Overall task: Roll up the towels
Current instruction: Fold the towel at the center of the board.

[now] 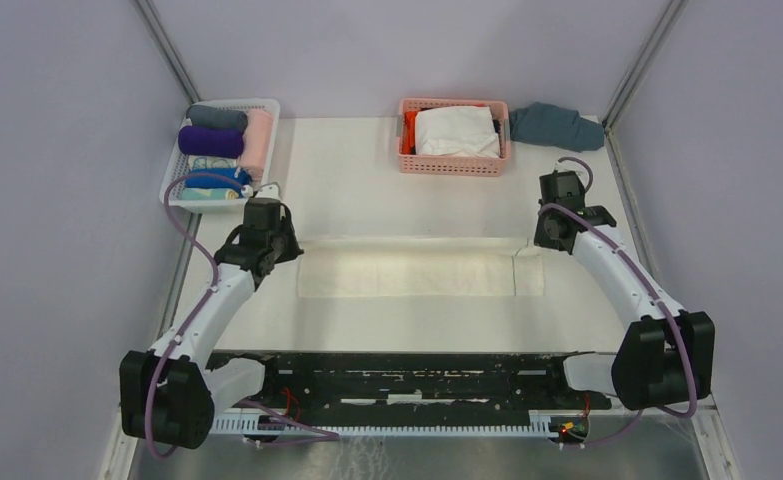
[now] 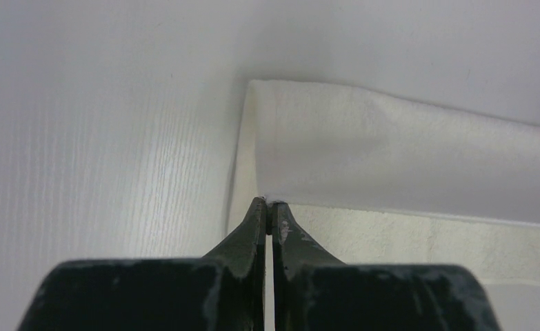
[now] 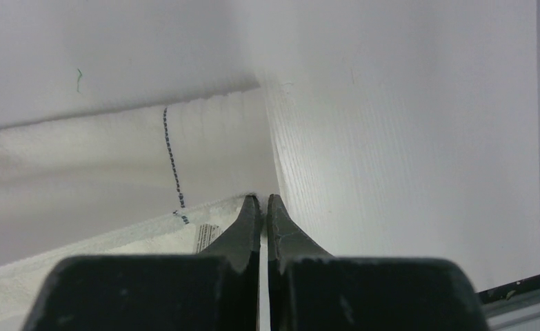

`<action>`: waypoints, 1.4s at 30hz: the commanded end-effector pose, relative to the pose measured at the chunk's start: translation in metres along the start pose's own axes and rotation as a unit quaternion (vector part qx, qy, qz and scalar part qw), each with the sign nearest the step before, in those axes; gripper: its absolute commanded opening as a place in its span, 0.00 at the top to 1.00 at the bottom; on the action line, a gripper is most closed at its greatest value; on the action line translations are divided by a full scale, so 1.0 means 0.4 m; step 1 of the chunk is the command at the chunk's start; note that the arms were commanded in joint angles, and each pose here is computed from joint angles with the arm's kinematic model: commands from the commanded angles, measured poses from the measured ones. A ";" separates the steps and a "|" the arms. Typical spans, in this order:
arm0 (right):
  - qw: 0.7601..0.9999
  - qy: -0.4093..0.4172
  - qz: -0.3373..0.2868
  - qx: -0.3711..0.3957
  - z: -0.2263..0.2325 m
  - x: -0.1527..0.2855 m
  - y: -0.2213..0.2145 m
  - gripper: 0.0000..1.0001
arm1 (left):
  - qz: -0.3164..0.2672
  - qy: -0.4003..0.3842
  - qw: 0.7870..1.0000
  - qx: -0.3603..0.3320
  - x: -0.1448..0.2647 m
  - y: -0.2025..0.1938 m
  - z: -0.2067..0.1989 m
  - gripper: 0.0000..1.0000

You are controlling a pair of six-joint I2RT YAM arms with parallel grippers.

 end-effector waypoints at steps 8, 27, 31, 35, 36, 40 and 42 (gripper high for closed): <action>0.997 -0.065 0.007 -0.051 -0.036 -0.044 -0.089 1.00 | 0.019 0.035 0.996 0.080 -0.017 -0.087 0.036 0.97; 0.994 -0.029 0.058 -0.084 -0.014 -0.047 -0.165 0.75 | 0.057 0.045 0.980 0.187 -0.019 -0.188 0.048 0.63; 0.993 -0.005 0.059 -0.102 -0.013 -0.014 -0.192 0.61 | 0.049 0.038 0.974 0.219 0.011 -0.193 0.047 0.48; 0.992 0.022 0.042 -0.113 -0.022 0.037 -0.211 0.49 | 0.024 0.031 0.969 0.245 0.058 -0.184 0.049 0.40; 0.992 0.034 0.034 -0.115 -0.021 0.052 -0.212 0.47 | 0.017 0.027 0.968 0.249 0.070 -0.180 0.050 0.38; 0.990 0.075 -0.005 -0.119 -0.021 0.100 -0.202 0.41 | -0.010 -0.001 0.969 0.246 0.103 -0.151 0.039 0.36; 0.989 0.078 -0.027 -0.118 -0.026 0.111 -0.189 0.39 | -0.013 -0.005 0.972 0.236 0.103 -0.139 0.034 0.35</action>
Point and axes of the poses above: each gripper's point midway between its finger pads, its own x axis back along the fingers, its own z axis along the line the jaws close on, y = z × x, the point moved 6 cm from there along x, back along the fingers, and after that the axes turned 4 degrees about x, right-handed, at the moved point
